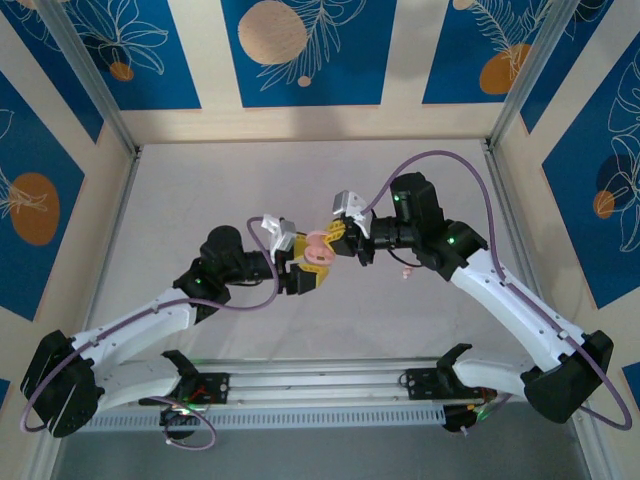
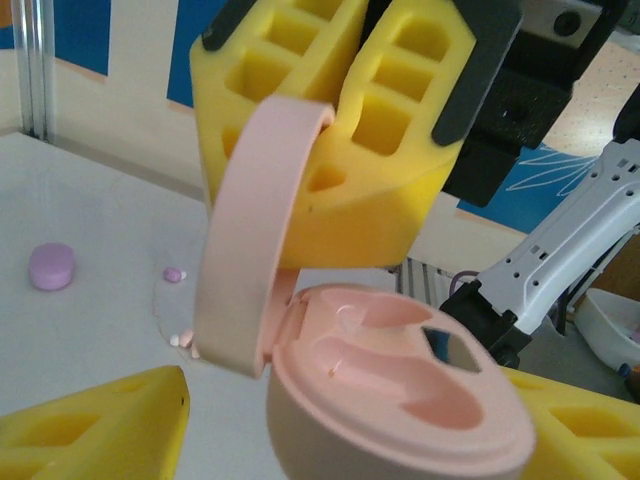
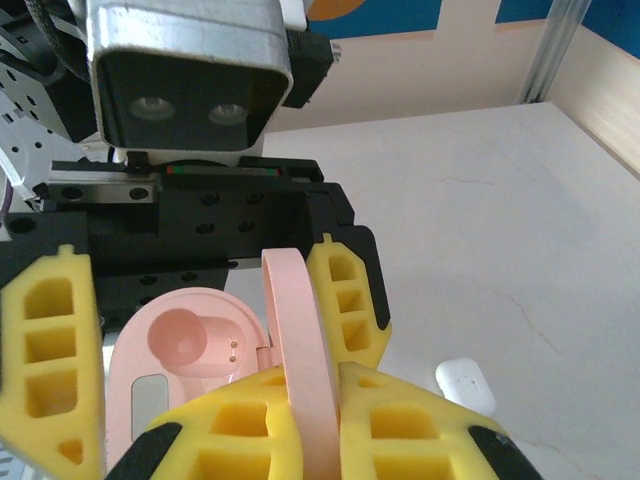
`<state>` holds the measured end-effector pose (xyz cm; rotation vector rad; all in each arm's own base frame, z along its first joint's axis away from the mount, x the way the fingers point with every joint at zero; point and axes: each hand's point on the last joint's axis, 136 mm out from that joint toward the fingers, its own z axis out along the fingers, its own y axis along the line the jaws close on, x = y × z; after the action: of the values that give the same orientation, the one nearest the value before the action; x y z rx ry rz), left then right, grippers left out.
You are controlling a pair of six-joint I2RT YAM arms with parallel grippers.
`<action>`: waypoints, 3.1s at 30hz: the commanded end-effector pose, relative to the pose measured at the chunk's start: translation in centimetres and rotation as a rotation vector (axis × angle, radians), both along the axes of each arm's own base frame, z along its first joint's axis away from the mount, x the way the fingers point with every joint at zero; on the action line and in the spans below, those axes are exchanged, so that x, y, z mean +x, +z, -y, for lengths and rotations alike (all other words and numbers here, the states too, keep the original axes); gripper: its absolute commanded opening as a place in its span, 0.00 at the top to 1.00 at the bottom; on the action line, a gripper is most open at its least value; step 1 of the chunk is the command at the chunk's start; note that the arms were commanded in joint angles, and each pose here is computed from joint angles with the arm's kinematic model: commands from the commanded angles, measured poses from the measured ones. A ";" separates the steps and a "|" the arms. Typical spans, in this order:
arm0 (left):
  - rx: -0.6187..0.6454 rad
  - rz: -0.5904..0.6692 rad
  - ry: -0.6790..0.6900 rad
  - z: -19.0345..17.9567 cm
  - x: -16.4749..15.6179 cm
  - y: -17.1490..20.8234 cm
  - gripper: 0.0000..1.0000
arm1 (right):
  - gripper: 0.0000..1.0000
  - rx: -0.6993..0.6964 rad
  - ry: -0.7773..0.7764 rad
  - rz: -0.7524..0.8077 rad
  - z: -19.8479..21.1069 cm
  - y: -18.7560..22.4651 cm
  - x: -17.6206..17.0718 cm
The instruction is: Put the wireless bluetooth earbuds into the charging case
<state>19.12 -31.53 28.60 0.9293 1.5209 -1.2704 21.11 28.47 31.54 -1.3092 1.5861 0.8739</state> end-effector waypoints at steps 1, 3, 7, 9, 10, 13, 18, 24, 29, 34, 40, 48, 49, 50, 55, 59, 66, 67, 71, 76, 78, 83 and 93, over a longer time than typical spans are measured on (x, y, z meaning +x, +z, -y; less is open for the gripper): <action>-0.059 0.054 -0.022 0.2 -0.4 2.6 0.27 | 0.91 0.010 0.008 0.039 0.1 0.3 -0.4; -0.062 0.057 -0.013 0.1 -0.3 2.7 0.28 | 0.91 0.008 0.010 0.040 0.1 0.2 -0.4; -0.053 0.051 -0.014 0.2 -0.3 2.5 0.34 | 0.90 0.010 0.013 0.043 0.0 0.3 -0.4; -0.052 0.049 -0.013 0.2 -0.2 2.5 0.38 | 0.91 0.010 0.015 0.044 0.0 0.2 -0.5; -0.054 0.049 -0.012 0.2 -0.2 2.6 0.39 | 0.91 0.011 0.016 0.045 0.0 0.3 -0.5; -0.049 0.046 -0.011 0.2 -0.2 2.4 0.45 | 0.90 0.012 0.015 0.044 0.0 0.3 -0.5; -0.043 0.046 -0.010 0.2 -0.2 2.3 0.55 | 0.90 0.012 0.010 0.034 0.0 0.2 -0.4; -0.041 0.049 -0.010 0.2 -0.2 2.3 0.65 | 0.88 0.007 0.003 0.021 0.0 -0.1 -0.3; -0.044 0.048 -0.016 0.2 -0.3 2.3 0.62 | 0.88 0.004 0.004 0.024 0.0 -0.1 -0.3; -0.048 0.054 -0.009 0.1 -0.3 2.5 0.67 | 0.87 0.004 0.005 0.023 0.0 -0.2 -0.3; -0.046 0.057 0.009 0.0 0.0 2.3 0.72 | 0.80 0.015 -0.013 0.014 0.1 0.4 -0.3; -0.062 0.070 0.042 -0.2 0.4 1.8 0.72 | 0.48 0.119 -0.143 -0.035 1.7 4.1 0.6; -0.066 0.073 0.049 -0.3 0.4 1.8 0.72 | 0.44 0.144 -0.175 -0.055 2.2 4.8 0.8; -0.070 0.075 0.055 -0.4 0.5 1.8 0.71 | 0.43 0.164 -0.218 -0.080 2.8 5.2 1.3; -0.097 0.084 0.094 -0.7 1.0 1.8 0.72 | 0.40 0.244 -0.653 -0.368 9.3 4.1 6.0; -0.106 0.080 0.112 -0.9 1.2 1.7 0.72 | 0.47 0.198 -0.993 -0.682 15.4 -2.8 8.3; -0.124 0.087 0.111 -0.9 1.1 2.2 0.72 | 0.56 0.024 -1.315 -1.173 21.5 -16.8 7.7; -0.122 0.085 0.110 -0.9 1.1 2.2 0.72 | 0.57 -0.015 -1.342 -1.204 21.9 -18.2 7.6; -0.121 0.086 0.114 -1.1 1.0 2.3 0.72 | 0.61 -0.127 -1.397 -1.290 22.7 -22.3 7.4; -0.113 0.087 0.130 -1.4 1.0 2.3 0.72 | 0.62 -0.191 -1.422 -1.337 23.0 -25.3 7.3; -0.108 0.085 0.133 -1.4 1.0 2.3 0.72 | 0.61 -0.214 -1.431 -1.340 23.1 -25.8 7.3; -0.102 0.088 0.141 -1.5 1.2 2.2 0.72 | 0.61 -0.274 -1.449 -1.350 23.2 -27.3 7.1; -0.095 0.081 0.136 -1.5 1.1 2.2 0.72 | 0.64 -0.361 -1.438 -1.339 22.3 -28.8 7.1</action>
<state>20.55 -30.19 29.88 0.7897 1.4556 -1.1866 28.30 6.20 3.09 0.7198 2.9969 0.4289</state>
